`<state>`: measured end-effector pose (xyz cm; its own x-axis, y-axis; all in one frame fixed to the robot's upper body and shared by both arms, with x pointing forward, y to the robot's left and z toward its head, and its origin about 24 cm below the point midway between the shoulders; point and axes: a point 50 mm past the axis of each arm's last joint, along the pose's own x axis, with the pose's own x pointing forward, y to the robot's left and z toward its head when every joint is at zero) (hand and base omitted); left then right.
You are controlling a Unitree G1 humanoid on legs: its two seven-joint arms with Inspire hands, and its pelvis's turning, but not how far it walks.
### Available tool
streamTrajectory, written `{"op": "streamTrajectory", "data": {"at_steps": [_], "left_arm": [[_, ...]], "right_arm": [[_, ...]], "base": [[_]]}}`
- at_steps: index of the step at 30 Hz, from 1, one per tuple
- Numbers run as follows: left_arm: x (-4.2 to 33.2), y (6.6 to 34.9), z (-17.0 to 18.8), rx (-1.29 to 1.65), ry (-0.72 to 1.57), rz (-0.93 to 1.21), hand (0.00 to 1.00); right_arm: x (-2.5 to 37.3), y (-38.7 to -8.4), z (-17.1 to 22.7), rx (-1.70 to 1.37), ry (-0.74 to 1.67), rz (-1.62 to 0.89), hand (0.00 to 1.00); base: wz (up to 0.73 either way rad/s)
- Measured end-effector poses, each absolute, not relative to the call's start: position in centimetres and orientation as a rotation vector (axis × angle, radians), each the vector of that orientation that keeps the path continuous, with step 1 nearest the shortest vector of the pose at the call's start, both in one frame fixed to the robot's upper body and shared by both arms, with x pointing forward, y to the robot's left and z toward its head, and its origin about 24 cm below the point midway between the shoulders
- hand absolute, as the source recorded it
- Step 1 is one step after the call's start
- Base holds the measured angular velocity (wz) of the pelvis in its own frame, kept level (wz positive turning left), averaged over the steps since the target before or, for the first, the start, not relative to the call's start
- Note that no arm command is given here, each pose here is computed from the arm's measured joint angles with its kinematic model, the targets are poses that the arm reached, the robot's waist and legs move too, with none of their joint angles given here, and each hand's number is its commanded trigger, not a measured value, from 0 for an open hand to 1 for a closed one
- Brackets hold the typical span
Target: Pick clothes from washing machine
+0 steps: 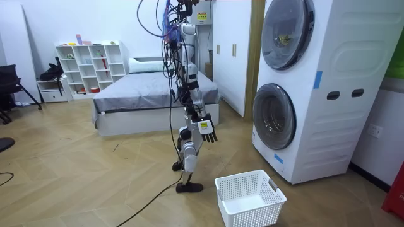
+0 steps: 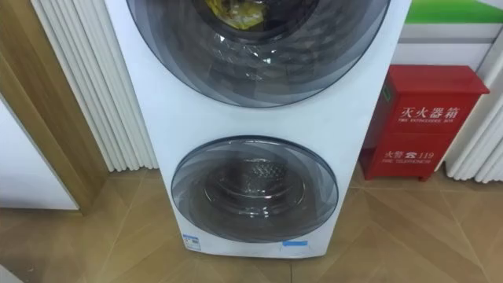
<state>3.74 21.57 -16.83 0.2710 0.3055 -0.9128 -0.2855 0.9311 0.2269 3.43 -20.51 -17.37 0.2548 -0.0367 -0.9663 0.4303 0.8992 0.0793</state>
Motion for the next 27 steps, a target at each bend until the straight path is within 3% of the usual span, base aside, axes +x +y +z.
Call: {"op": "streamTrajectory", "data": {"at_steps": [22, 25, 27], "left_arm": [[3.6, 21.6, -16.8, 0.013, 1.237, 0.402, 0.0], [3.6, 21.8, -16.8, -0.001, 1.232, 0.402, 0.0], [3.8, 22.1, -16.7, -0.009, 1.228, 0.413, 0.0]], "right_arm": [[3.7, -20.7, -17.3, 0.371, 1.269, -0.342, 0.0], [5.3, -21.0, -16.9, 0.39, 1.21, -0.371, 0.0], [9.3, -21.7, -15.5, 0.39, 1.054, -0.38, 0.0]], "base": [[0.0], [-0.01], [-0.05]]}}
